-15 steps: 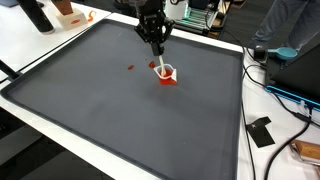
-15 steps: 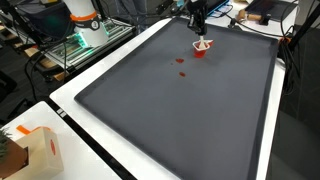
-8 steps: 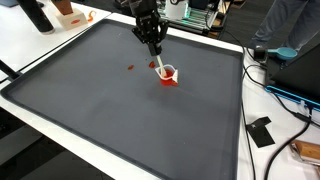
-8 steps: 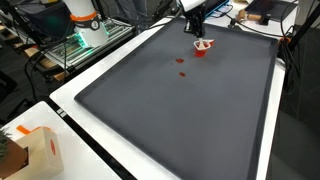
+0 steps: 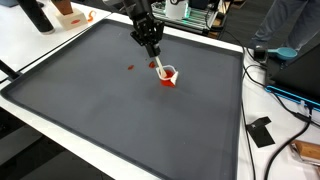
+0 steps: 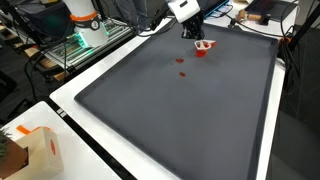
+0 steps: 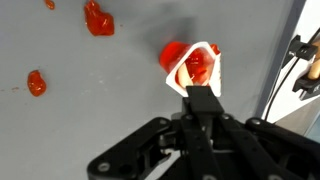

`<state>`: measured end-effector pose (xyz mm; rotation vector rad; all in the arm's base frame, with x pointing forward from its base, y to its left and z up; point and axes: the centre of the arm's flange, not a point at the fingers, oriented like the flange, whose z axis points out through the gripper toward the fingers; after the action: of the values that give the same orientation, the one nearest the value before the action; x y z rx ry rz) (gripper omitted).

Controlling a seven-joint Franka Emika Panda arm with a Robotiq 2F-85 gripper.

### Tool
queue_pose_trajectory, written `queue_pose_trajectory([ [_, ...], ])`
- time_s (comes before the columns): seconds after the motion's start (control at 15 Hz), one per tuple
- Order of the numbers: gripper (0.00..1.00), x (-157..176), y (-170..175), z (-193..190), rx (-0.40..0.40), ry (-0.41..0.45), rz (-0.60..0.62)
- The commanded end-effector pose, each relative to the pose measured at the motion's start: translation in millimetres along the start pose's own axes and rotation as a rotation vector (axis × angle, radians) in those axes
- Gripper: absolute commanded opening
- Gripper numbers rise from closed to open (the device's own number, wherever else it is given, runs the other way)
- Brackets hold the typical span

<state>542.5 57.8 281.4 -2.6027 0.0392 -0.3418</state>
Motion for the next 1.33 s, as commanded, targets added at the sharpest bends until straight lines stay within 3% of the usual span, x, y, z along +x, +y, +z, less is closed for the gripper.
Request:
queue_pose_trajectory([
  [0.0,0.03,-8.0,13.4,3.6,0.066,-0.004,0.005],
  [0.73,0.03,-14.6,43.8,8.8,0.217,-0.025,0.101],
  [1.27,0.03,-16.2,50.9,18.5,0.271,-0.008,0.123],
])
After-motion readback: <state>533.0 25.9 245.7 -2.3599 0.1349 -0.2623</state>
